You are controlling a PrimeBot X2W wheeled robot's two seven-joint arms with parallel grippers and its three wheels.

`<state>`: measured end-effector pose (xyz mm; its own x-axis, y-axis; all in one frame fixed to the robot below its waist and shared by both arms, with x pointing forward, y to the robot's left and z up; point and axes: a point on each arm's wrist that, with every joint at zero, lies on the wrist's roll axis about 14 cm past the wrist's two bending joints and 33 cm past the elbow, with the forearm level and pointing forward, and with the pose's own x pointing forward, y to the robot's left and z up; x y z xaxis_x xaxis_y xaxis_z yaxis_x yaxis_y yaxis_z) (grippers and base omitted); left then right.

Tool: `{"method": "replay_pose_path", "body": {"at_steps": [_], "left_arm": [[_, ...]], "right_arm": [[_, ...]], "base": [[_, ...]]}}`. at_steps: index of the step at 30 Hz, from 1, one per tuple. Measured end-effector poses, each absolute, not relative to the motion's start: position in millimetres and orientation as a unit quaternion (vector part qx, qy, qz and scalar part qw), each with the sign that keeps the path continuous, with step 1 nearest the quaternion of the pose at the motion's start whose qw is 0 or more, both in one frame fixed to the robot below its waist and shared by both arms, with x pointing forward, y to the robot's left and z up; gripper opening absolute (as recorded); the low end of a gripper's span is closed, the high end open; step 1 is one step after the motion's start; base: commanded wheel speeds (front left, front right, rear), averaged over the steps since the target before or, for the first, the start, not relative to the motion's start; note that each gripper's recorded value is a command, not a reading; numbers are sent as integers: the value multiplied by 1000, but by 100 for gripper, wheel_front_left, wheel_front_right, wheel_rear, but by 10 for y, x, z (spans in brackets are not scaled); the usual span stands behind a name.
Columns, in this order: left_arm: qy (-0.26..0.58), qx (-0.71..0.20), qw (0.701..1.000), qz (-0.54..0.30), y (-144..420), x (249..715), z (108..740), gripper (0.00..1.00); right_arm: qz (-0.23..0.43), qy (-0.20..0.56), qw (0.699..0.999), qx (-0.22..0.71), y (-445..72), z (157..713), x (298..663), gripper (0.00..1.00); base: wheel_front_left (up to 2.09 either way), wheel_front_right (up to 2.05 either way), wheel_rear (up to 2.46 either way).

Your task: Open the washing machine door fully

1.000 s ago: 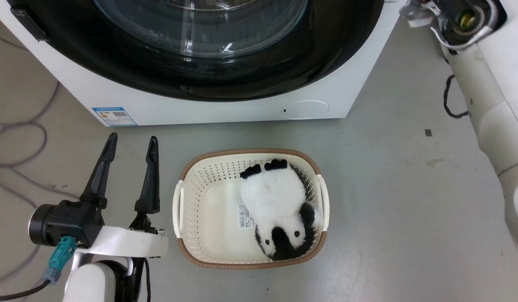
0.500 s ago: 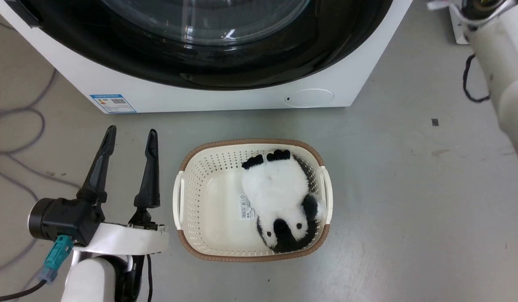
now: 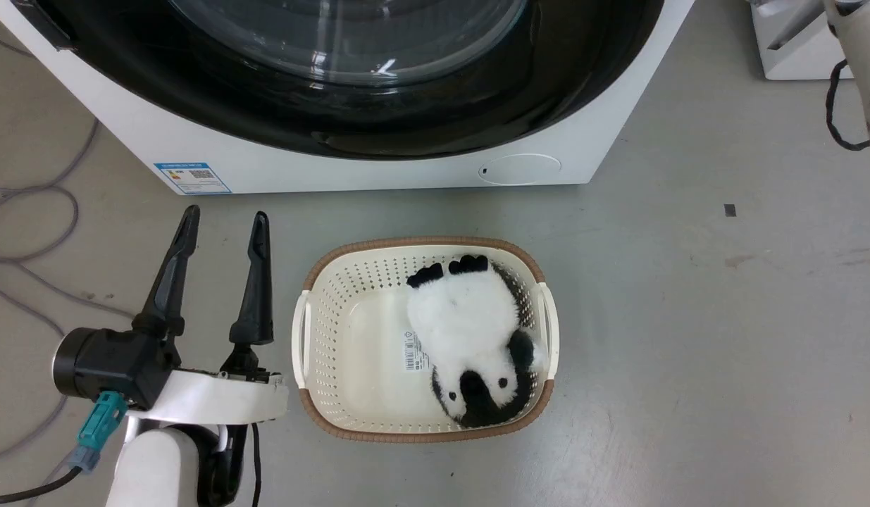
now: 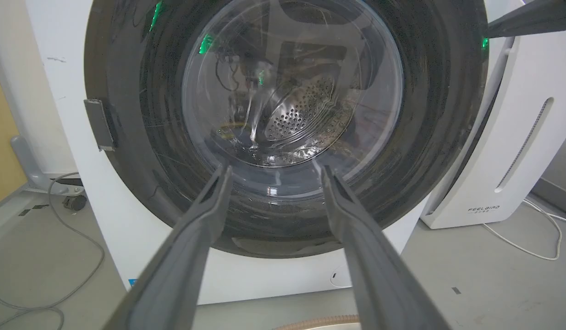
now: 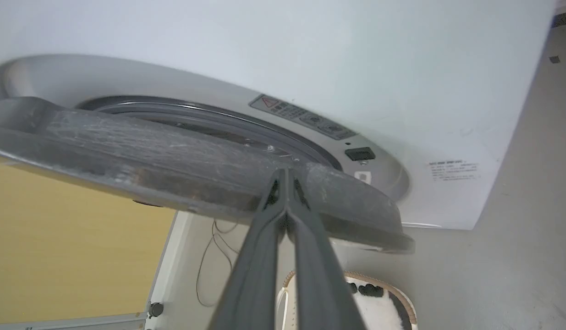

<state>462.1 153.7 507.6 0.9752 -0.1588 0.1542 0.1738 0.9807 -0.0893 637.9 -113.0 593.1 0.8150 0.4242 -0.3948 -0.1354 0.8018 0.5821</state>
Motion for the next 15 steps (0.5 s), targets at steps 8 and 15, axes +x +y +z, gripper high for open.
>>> {"method": "replay_pose_path", "body": {"at_steps": [8, 15], "left_arm": [[-67, -53, 993, -85, 1519, 4624, 5033, 100], [-72, -52, 992, -86, 1517, 4580, 5099, 100]], "right_arm": [[166, 303, 898, 273, -1067, 5832, 6317, 0], [179, 327, 888, 270, -1012, 5890, 6164, 0]], "base": [[0, 0, 0], [0, 0, 0]]}}
